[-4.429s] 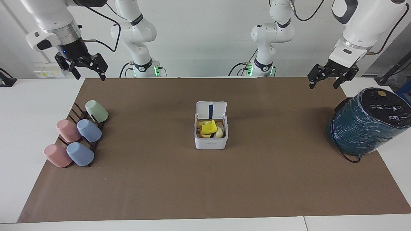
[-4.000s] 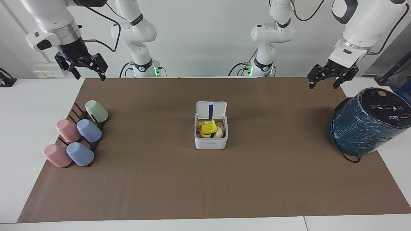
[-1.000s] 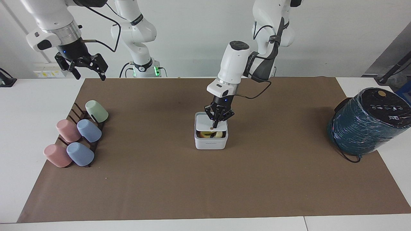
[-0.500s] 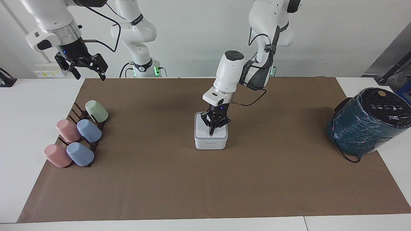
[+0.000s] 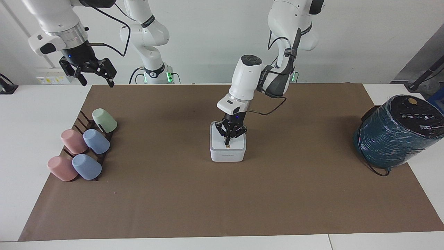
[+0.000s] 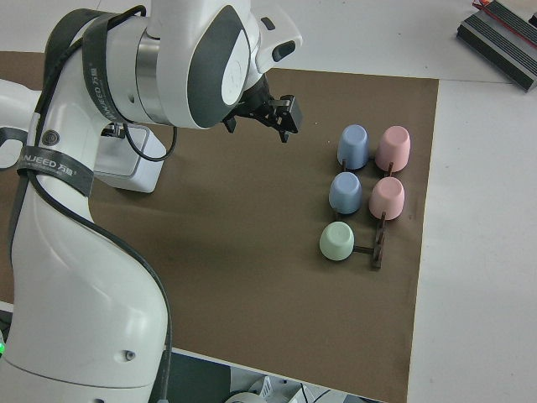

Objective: Close trash can lid

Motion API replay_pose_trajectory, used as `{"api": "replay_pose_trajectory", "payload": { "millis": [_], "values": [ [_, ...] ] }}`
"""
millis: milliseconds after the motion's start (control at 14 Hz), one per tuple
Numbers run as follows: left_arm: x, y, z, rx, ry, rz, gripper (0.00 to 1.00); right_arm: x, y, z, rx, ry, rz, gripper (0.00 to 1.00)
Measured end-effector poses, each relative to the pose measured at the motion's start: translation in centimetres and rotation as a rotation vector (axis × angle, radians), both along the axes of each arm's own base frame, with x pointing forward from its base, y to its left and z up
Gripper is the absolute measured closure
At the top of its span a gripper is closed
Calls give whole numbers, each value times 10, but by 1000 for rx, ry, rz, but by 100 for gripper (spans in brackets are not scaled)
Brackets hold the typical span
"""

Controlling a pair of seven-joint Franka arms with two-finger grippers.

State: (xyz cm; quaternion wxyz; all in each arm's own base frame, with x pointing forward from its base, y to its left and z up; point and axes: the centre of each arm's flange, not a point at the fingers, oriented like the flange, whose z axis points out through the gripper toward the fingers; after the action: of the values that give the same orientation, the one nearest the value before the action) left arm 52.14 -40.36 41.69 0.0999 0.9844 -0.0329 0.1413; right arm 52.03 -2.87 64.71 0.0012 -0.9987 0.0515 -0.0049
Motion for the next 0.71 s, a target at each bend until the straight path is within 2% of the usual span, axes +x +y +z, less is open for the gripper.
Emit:
{"api": "replay_pose_trajectory", "payload": {
  "millis": [214,286,500,714],
  "values": [
    [-10,16,28,58,69,14,95,0,0,-1,0,1,0,0],
    [-12,28,38,83,101,28,87,0,0,-1,0,2,0,0],
    [-8,77,59,149,179,56,52,0,0,-1,0,2,0,0],
    [6,141,71,176,187,28,15,0,0,-1,0,2,0,0]
  ]
}}
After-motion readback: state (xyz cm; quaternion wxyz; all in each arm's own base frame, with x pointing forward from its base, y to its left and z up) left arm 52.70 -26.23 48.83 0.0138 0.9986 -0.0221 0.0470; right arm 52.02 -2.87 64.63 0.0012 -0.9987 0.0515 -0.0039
